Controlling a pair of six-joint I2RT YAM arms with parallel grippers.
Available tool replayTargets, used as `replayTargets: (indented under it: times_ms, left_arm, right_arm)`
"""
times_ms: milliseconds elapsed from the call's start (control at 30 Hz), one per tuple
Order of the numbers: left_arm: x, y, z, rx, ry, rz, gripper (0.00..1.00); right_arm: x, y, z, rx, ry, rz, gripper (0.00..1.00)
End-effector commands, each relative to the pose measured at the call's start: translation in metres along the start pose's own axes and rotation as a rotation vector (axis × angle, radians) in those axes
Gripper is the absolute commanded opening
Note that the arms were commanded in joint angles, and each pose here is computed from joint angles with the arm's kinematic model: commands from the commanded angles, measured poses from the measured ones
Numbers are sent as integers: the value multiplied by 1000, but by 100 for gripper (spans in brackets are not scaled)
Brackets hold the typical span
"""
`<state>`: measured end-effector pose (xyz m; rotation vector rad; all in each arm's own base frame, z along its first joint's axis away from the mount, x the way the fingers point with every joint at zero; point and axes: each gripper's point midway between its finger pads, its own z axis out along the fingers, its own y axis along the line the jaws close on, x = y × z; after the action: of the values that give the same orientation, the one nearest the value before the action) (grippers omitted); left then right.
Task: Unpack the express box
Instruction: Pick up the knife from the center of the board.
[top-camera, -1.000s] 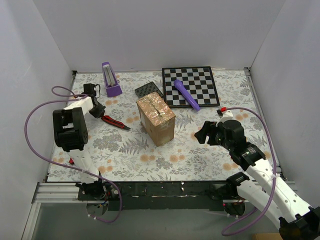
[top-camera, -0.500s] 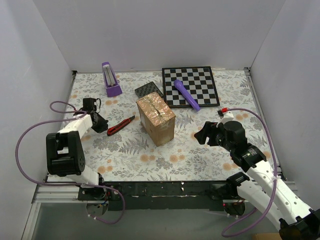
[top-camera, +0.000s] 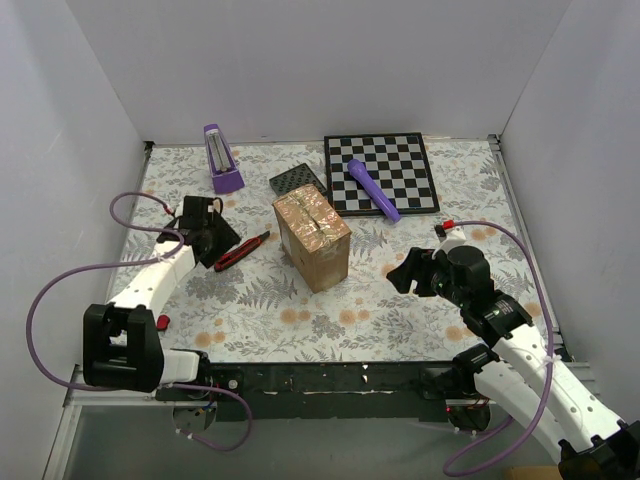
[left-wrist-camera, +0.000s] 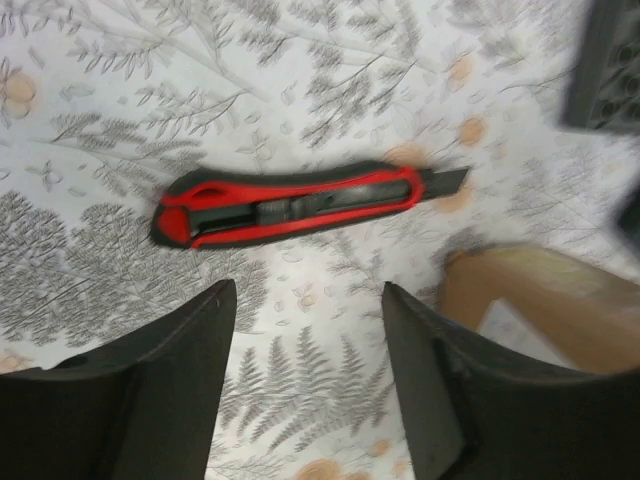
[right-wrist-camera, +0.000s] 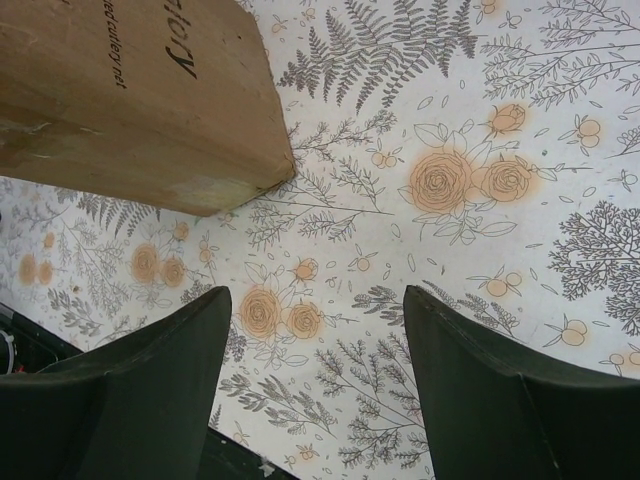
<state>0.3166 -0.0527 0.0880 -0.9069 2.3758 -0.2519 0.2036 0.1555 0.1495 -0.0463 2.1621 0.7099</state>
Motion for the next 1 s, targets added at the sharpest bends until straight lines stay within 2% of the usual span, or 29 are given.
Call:
replayTargets:
  times_ms: [0,100,267,433,567,967]
  left_arm:
    - [-45,-54,-26,209,-125,146,78]
    - [-35,-71,-9,272,-19,312,86]
    - [-2,-78,27,279,125,425,88]
    - [3,-74,42,222,107,523,89]
    - [9,-74,40,242,81,571,90]
    - [0,-39,69,-9,36,656,82]
  right_arm:
    - [-8,10,-4,-49,-22,-44,79]
    - [-7,11,-3,-55,-12,-68,80]
    - [-9,15,-2,-78,-11,-88,81]
    - [-8,18,-2,-92,-1,-100,80]
    - [-6,14,0,-81,-3,-108,80]
    - [-6,11,2,-71,-5,-112,80]
